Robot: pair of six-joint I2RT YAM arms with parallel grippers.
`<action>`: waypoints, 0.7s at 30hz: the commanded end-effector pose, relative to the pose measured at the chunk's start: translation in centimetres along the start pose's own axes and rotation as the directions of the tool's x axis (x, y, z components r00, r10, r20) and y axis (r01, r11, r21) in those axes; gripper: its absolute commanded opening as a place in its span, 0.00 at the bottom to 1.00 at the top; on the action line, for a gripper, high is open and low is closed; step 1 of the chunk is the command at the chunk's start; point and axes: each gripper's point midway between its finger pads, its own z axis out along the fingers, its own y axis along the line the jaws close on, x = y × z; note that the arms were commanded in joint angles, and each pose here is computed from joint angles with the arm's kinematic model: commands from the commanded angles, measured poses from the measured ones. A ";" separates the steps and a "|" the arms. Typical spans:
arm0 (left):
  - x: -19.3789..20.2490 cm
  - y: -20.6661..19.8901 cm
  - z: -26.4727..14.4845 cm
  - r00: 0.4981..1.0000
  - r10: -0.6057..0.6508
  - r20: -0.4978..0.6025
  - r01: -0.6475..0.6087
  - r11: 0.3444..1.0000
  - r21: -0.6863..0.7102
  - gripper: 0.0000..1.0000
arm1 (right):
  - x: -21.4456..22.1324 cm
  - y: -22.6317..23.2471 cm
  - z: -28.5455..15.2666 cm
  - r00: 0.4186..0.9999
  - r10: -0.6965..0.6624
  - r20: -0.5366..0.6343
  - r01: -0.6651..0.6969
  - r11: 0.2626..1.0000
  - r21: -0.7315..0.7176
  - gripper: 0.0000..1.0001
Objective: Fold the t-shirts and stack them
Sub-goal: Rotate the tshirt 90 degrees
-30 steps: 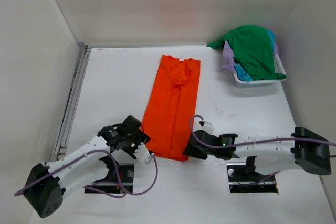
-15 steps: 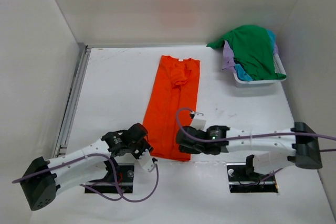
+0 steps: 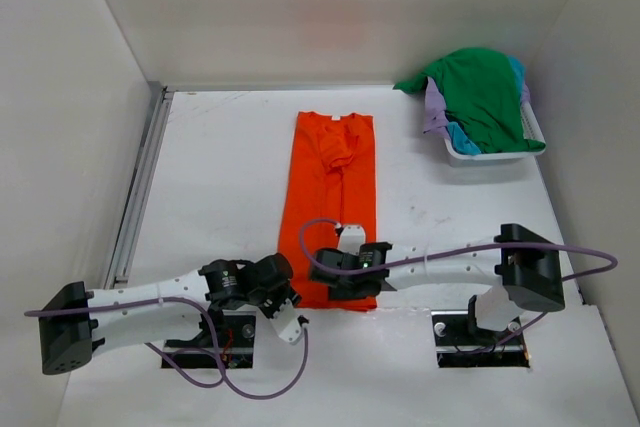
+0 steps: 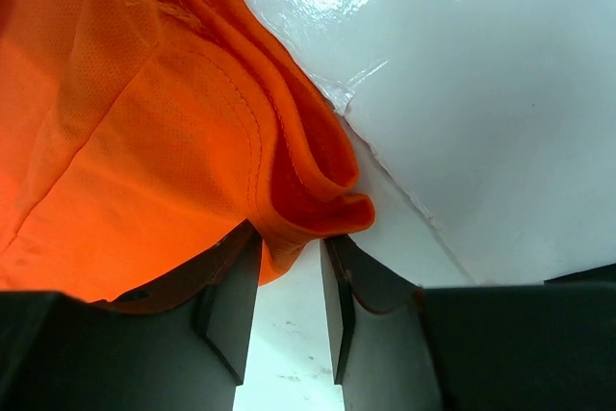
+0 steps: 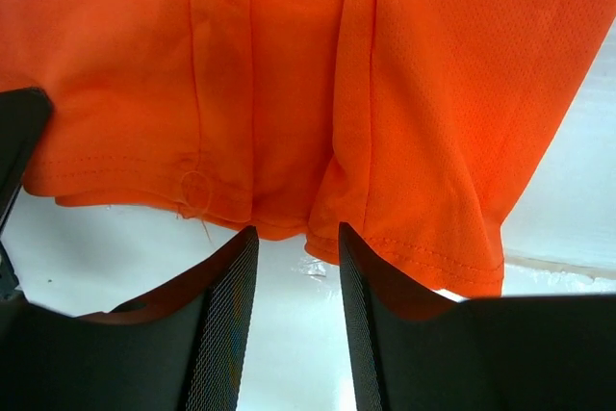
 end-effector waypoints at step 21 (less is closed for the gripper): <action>-0.6 -0.1 -0.3 0.996 -0.086 0.019 0.086 0.996 0.002 0.31 | 2.0 0.7 0.7 0.997 -0.036 -0.062 0.036 0.999 0.001 0.00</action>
